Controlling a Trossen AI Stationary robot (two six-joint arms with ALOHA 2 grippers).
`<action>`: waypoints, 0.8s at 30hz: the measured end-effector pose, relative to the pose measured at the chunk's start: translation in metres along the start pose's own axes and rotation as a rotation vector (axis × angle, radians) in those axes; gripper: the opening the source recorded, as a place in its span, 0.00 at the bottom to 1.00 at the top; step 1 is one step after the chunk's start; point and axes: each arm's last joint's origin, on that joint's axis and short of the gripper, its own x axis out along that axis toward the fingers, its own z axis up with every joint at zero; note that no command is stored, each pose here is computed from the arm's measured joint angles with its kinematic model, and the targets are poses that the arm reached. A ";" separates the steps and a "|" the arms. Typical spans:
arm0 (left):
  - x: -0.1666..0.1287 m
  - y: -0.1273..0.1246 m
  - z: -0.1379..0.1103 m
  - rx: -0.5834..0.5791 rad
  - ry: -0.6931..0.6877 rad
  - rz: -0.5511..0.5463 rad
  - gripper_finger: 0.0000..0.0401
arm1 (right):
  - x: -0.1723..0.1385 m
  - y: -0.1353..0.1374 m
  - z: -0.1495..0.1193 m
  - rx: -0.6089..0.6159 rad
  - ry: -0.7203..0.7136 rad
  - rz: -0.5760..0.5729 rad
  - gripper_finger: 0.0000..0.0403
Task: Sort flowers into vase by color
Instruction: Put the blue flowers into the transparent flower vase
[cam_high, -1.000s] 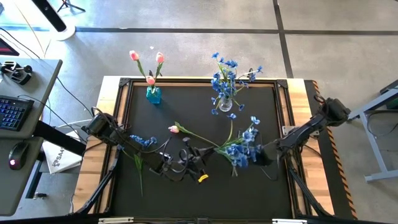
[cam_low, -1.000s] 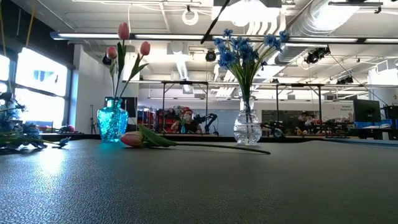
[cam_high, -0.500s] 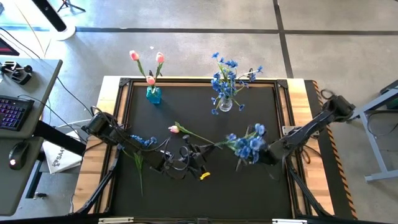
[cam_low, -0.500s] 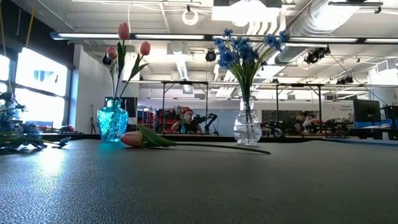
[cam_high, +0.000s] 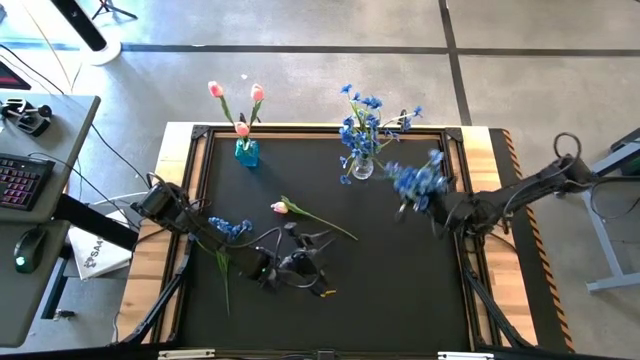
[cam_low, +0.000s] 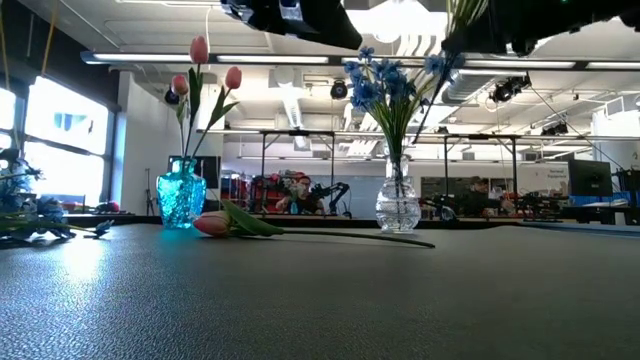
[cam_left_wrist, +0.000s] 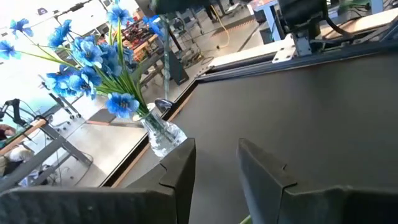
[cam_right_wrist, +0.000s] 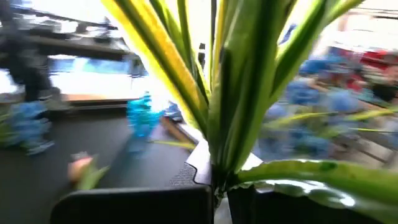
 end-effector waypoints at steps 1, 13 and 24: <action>-0.001 0.000 0.000 0.000 0.000 -0.001 0.27 | 0.002 -0.007 -0.001 0.000 0.002 -0.032 0.01; 0.003 0.001 -0.001 -0.026 0.006 0.009 0.26 | 0.041 -0.047 0.007 0.042 -0.036 0.016 0.01; 0.003 0.001 0.000 -0.039 0.003 0.009 0.26 | 0.076 -0.054 0.017 -0.035 0.168 0.059 0.01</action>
